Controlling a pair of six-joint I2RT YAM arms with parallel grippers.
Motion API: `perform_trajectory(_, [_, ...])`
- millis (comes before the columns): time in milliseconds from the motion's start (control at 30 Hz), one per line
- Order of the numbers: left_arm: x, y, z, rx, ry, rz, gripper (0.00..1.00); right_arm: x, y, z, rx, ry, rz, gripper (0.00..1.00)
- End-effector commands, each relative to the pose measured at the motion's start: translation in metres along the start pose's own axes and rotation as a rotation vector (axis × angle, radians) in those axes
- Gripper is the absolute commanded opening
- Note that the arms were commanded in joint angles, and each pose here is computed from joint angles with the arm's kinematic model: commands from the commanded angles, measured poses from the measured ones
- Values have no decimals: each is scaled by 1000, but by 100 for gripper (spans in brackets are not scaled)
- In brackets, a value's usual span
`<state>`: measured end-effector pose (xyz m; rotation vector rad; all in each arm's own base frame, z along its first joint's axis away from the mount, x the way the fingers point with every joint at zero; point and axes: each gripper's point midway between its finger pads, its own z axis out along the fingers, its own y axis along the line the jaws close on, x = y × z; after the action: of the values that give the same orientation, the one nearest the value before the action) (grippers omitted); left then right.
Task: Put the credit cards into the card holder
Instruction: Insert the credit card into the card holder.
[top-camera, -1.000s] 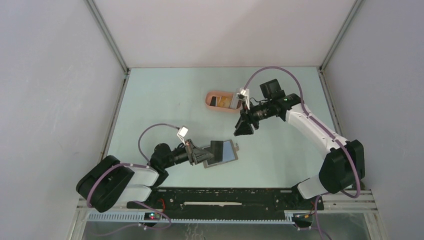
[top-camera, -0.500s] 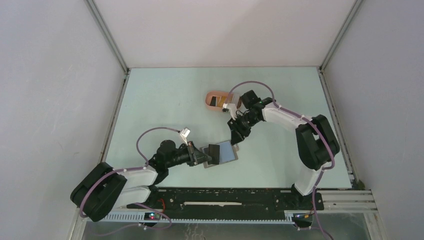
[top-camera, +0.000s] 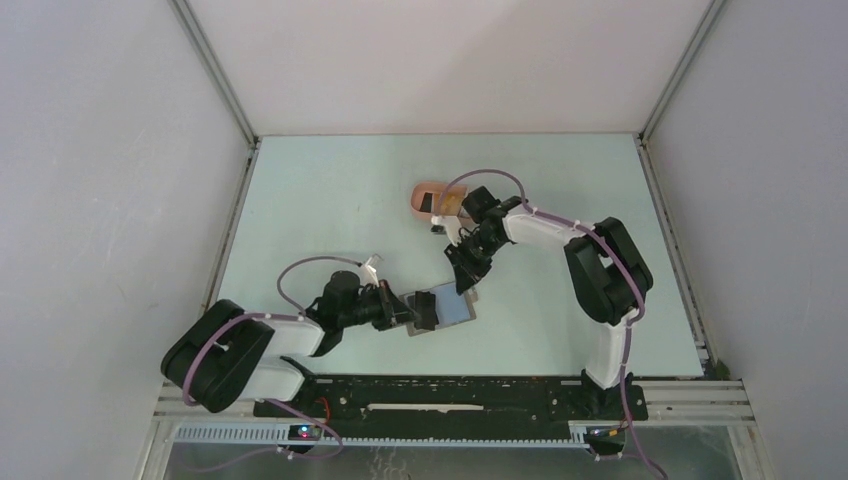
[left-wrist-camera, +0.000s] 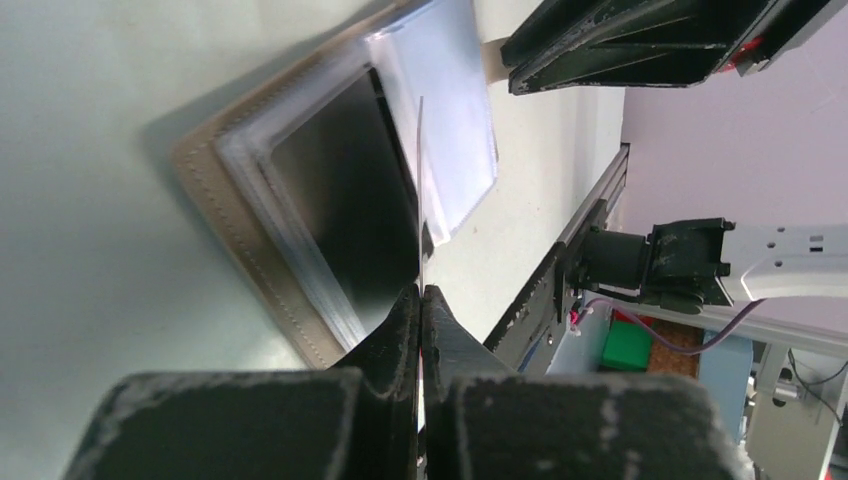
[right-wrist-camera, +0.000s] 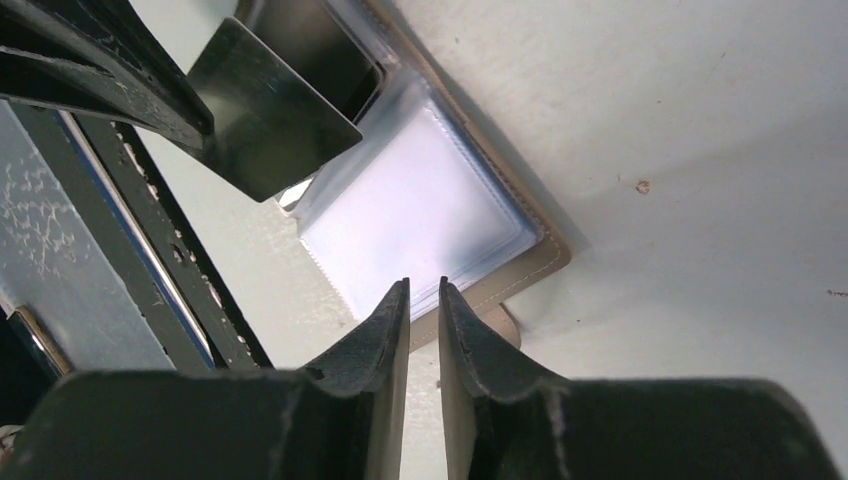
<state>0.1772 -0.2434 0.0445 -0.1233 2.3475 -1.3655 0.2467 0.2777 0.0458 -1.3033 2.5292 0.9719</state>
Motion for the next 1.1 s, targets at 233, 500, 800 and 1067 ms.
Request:
perform_trajectory(233, [-12,-10,5,64,-3,-65,0,8,-11,14,37,92,41,18])
perform_trajectory(500, [-8,-2,9,59,38,-136,0,10,-12,17,44,112,44,17])
perform_trajectory(800, [-6,3,13,44,61,-174,0,12,-12,19,45,126,45,15])
perform_trajectory(1067, [-7,3,18,56,73,-201,0,12,-10,19,42,128,42,15])
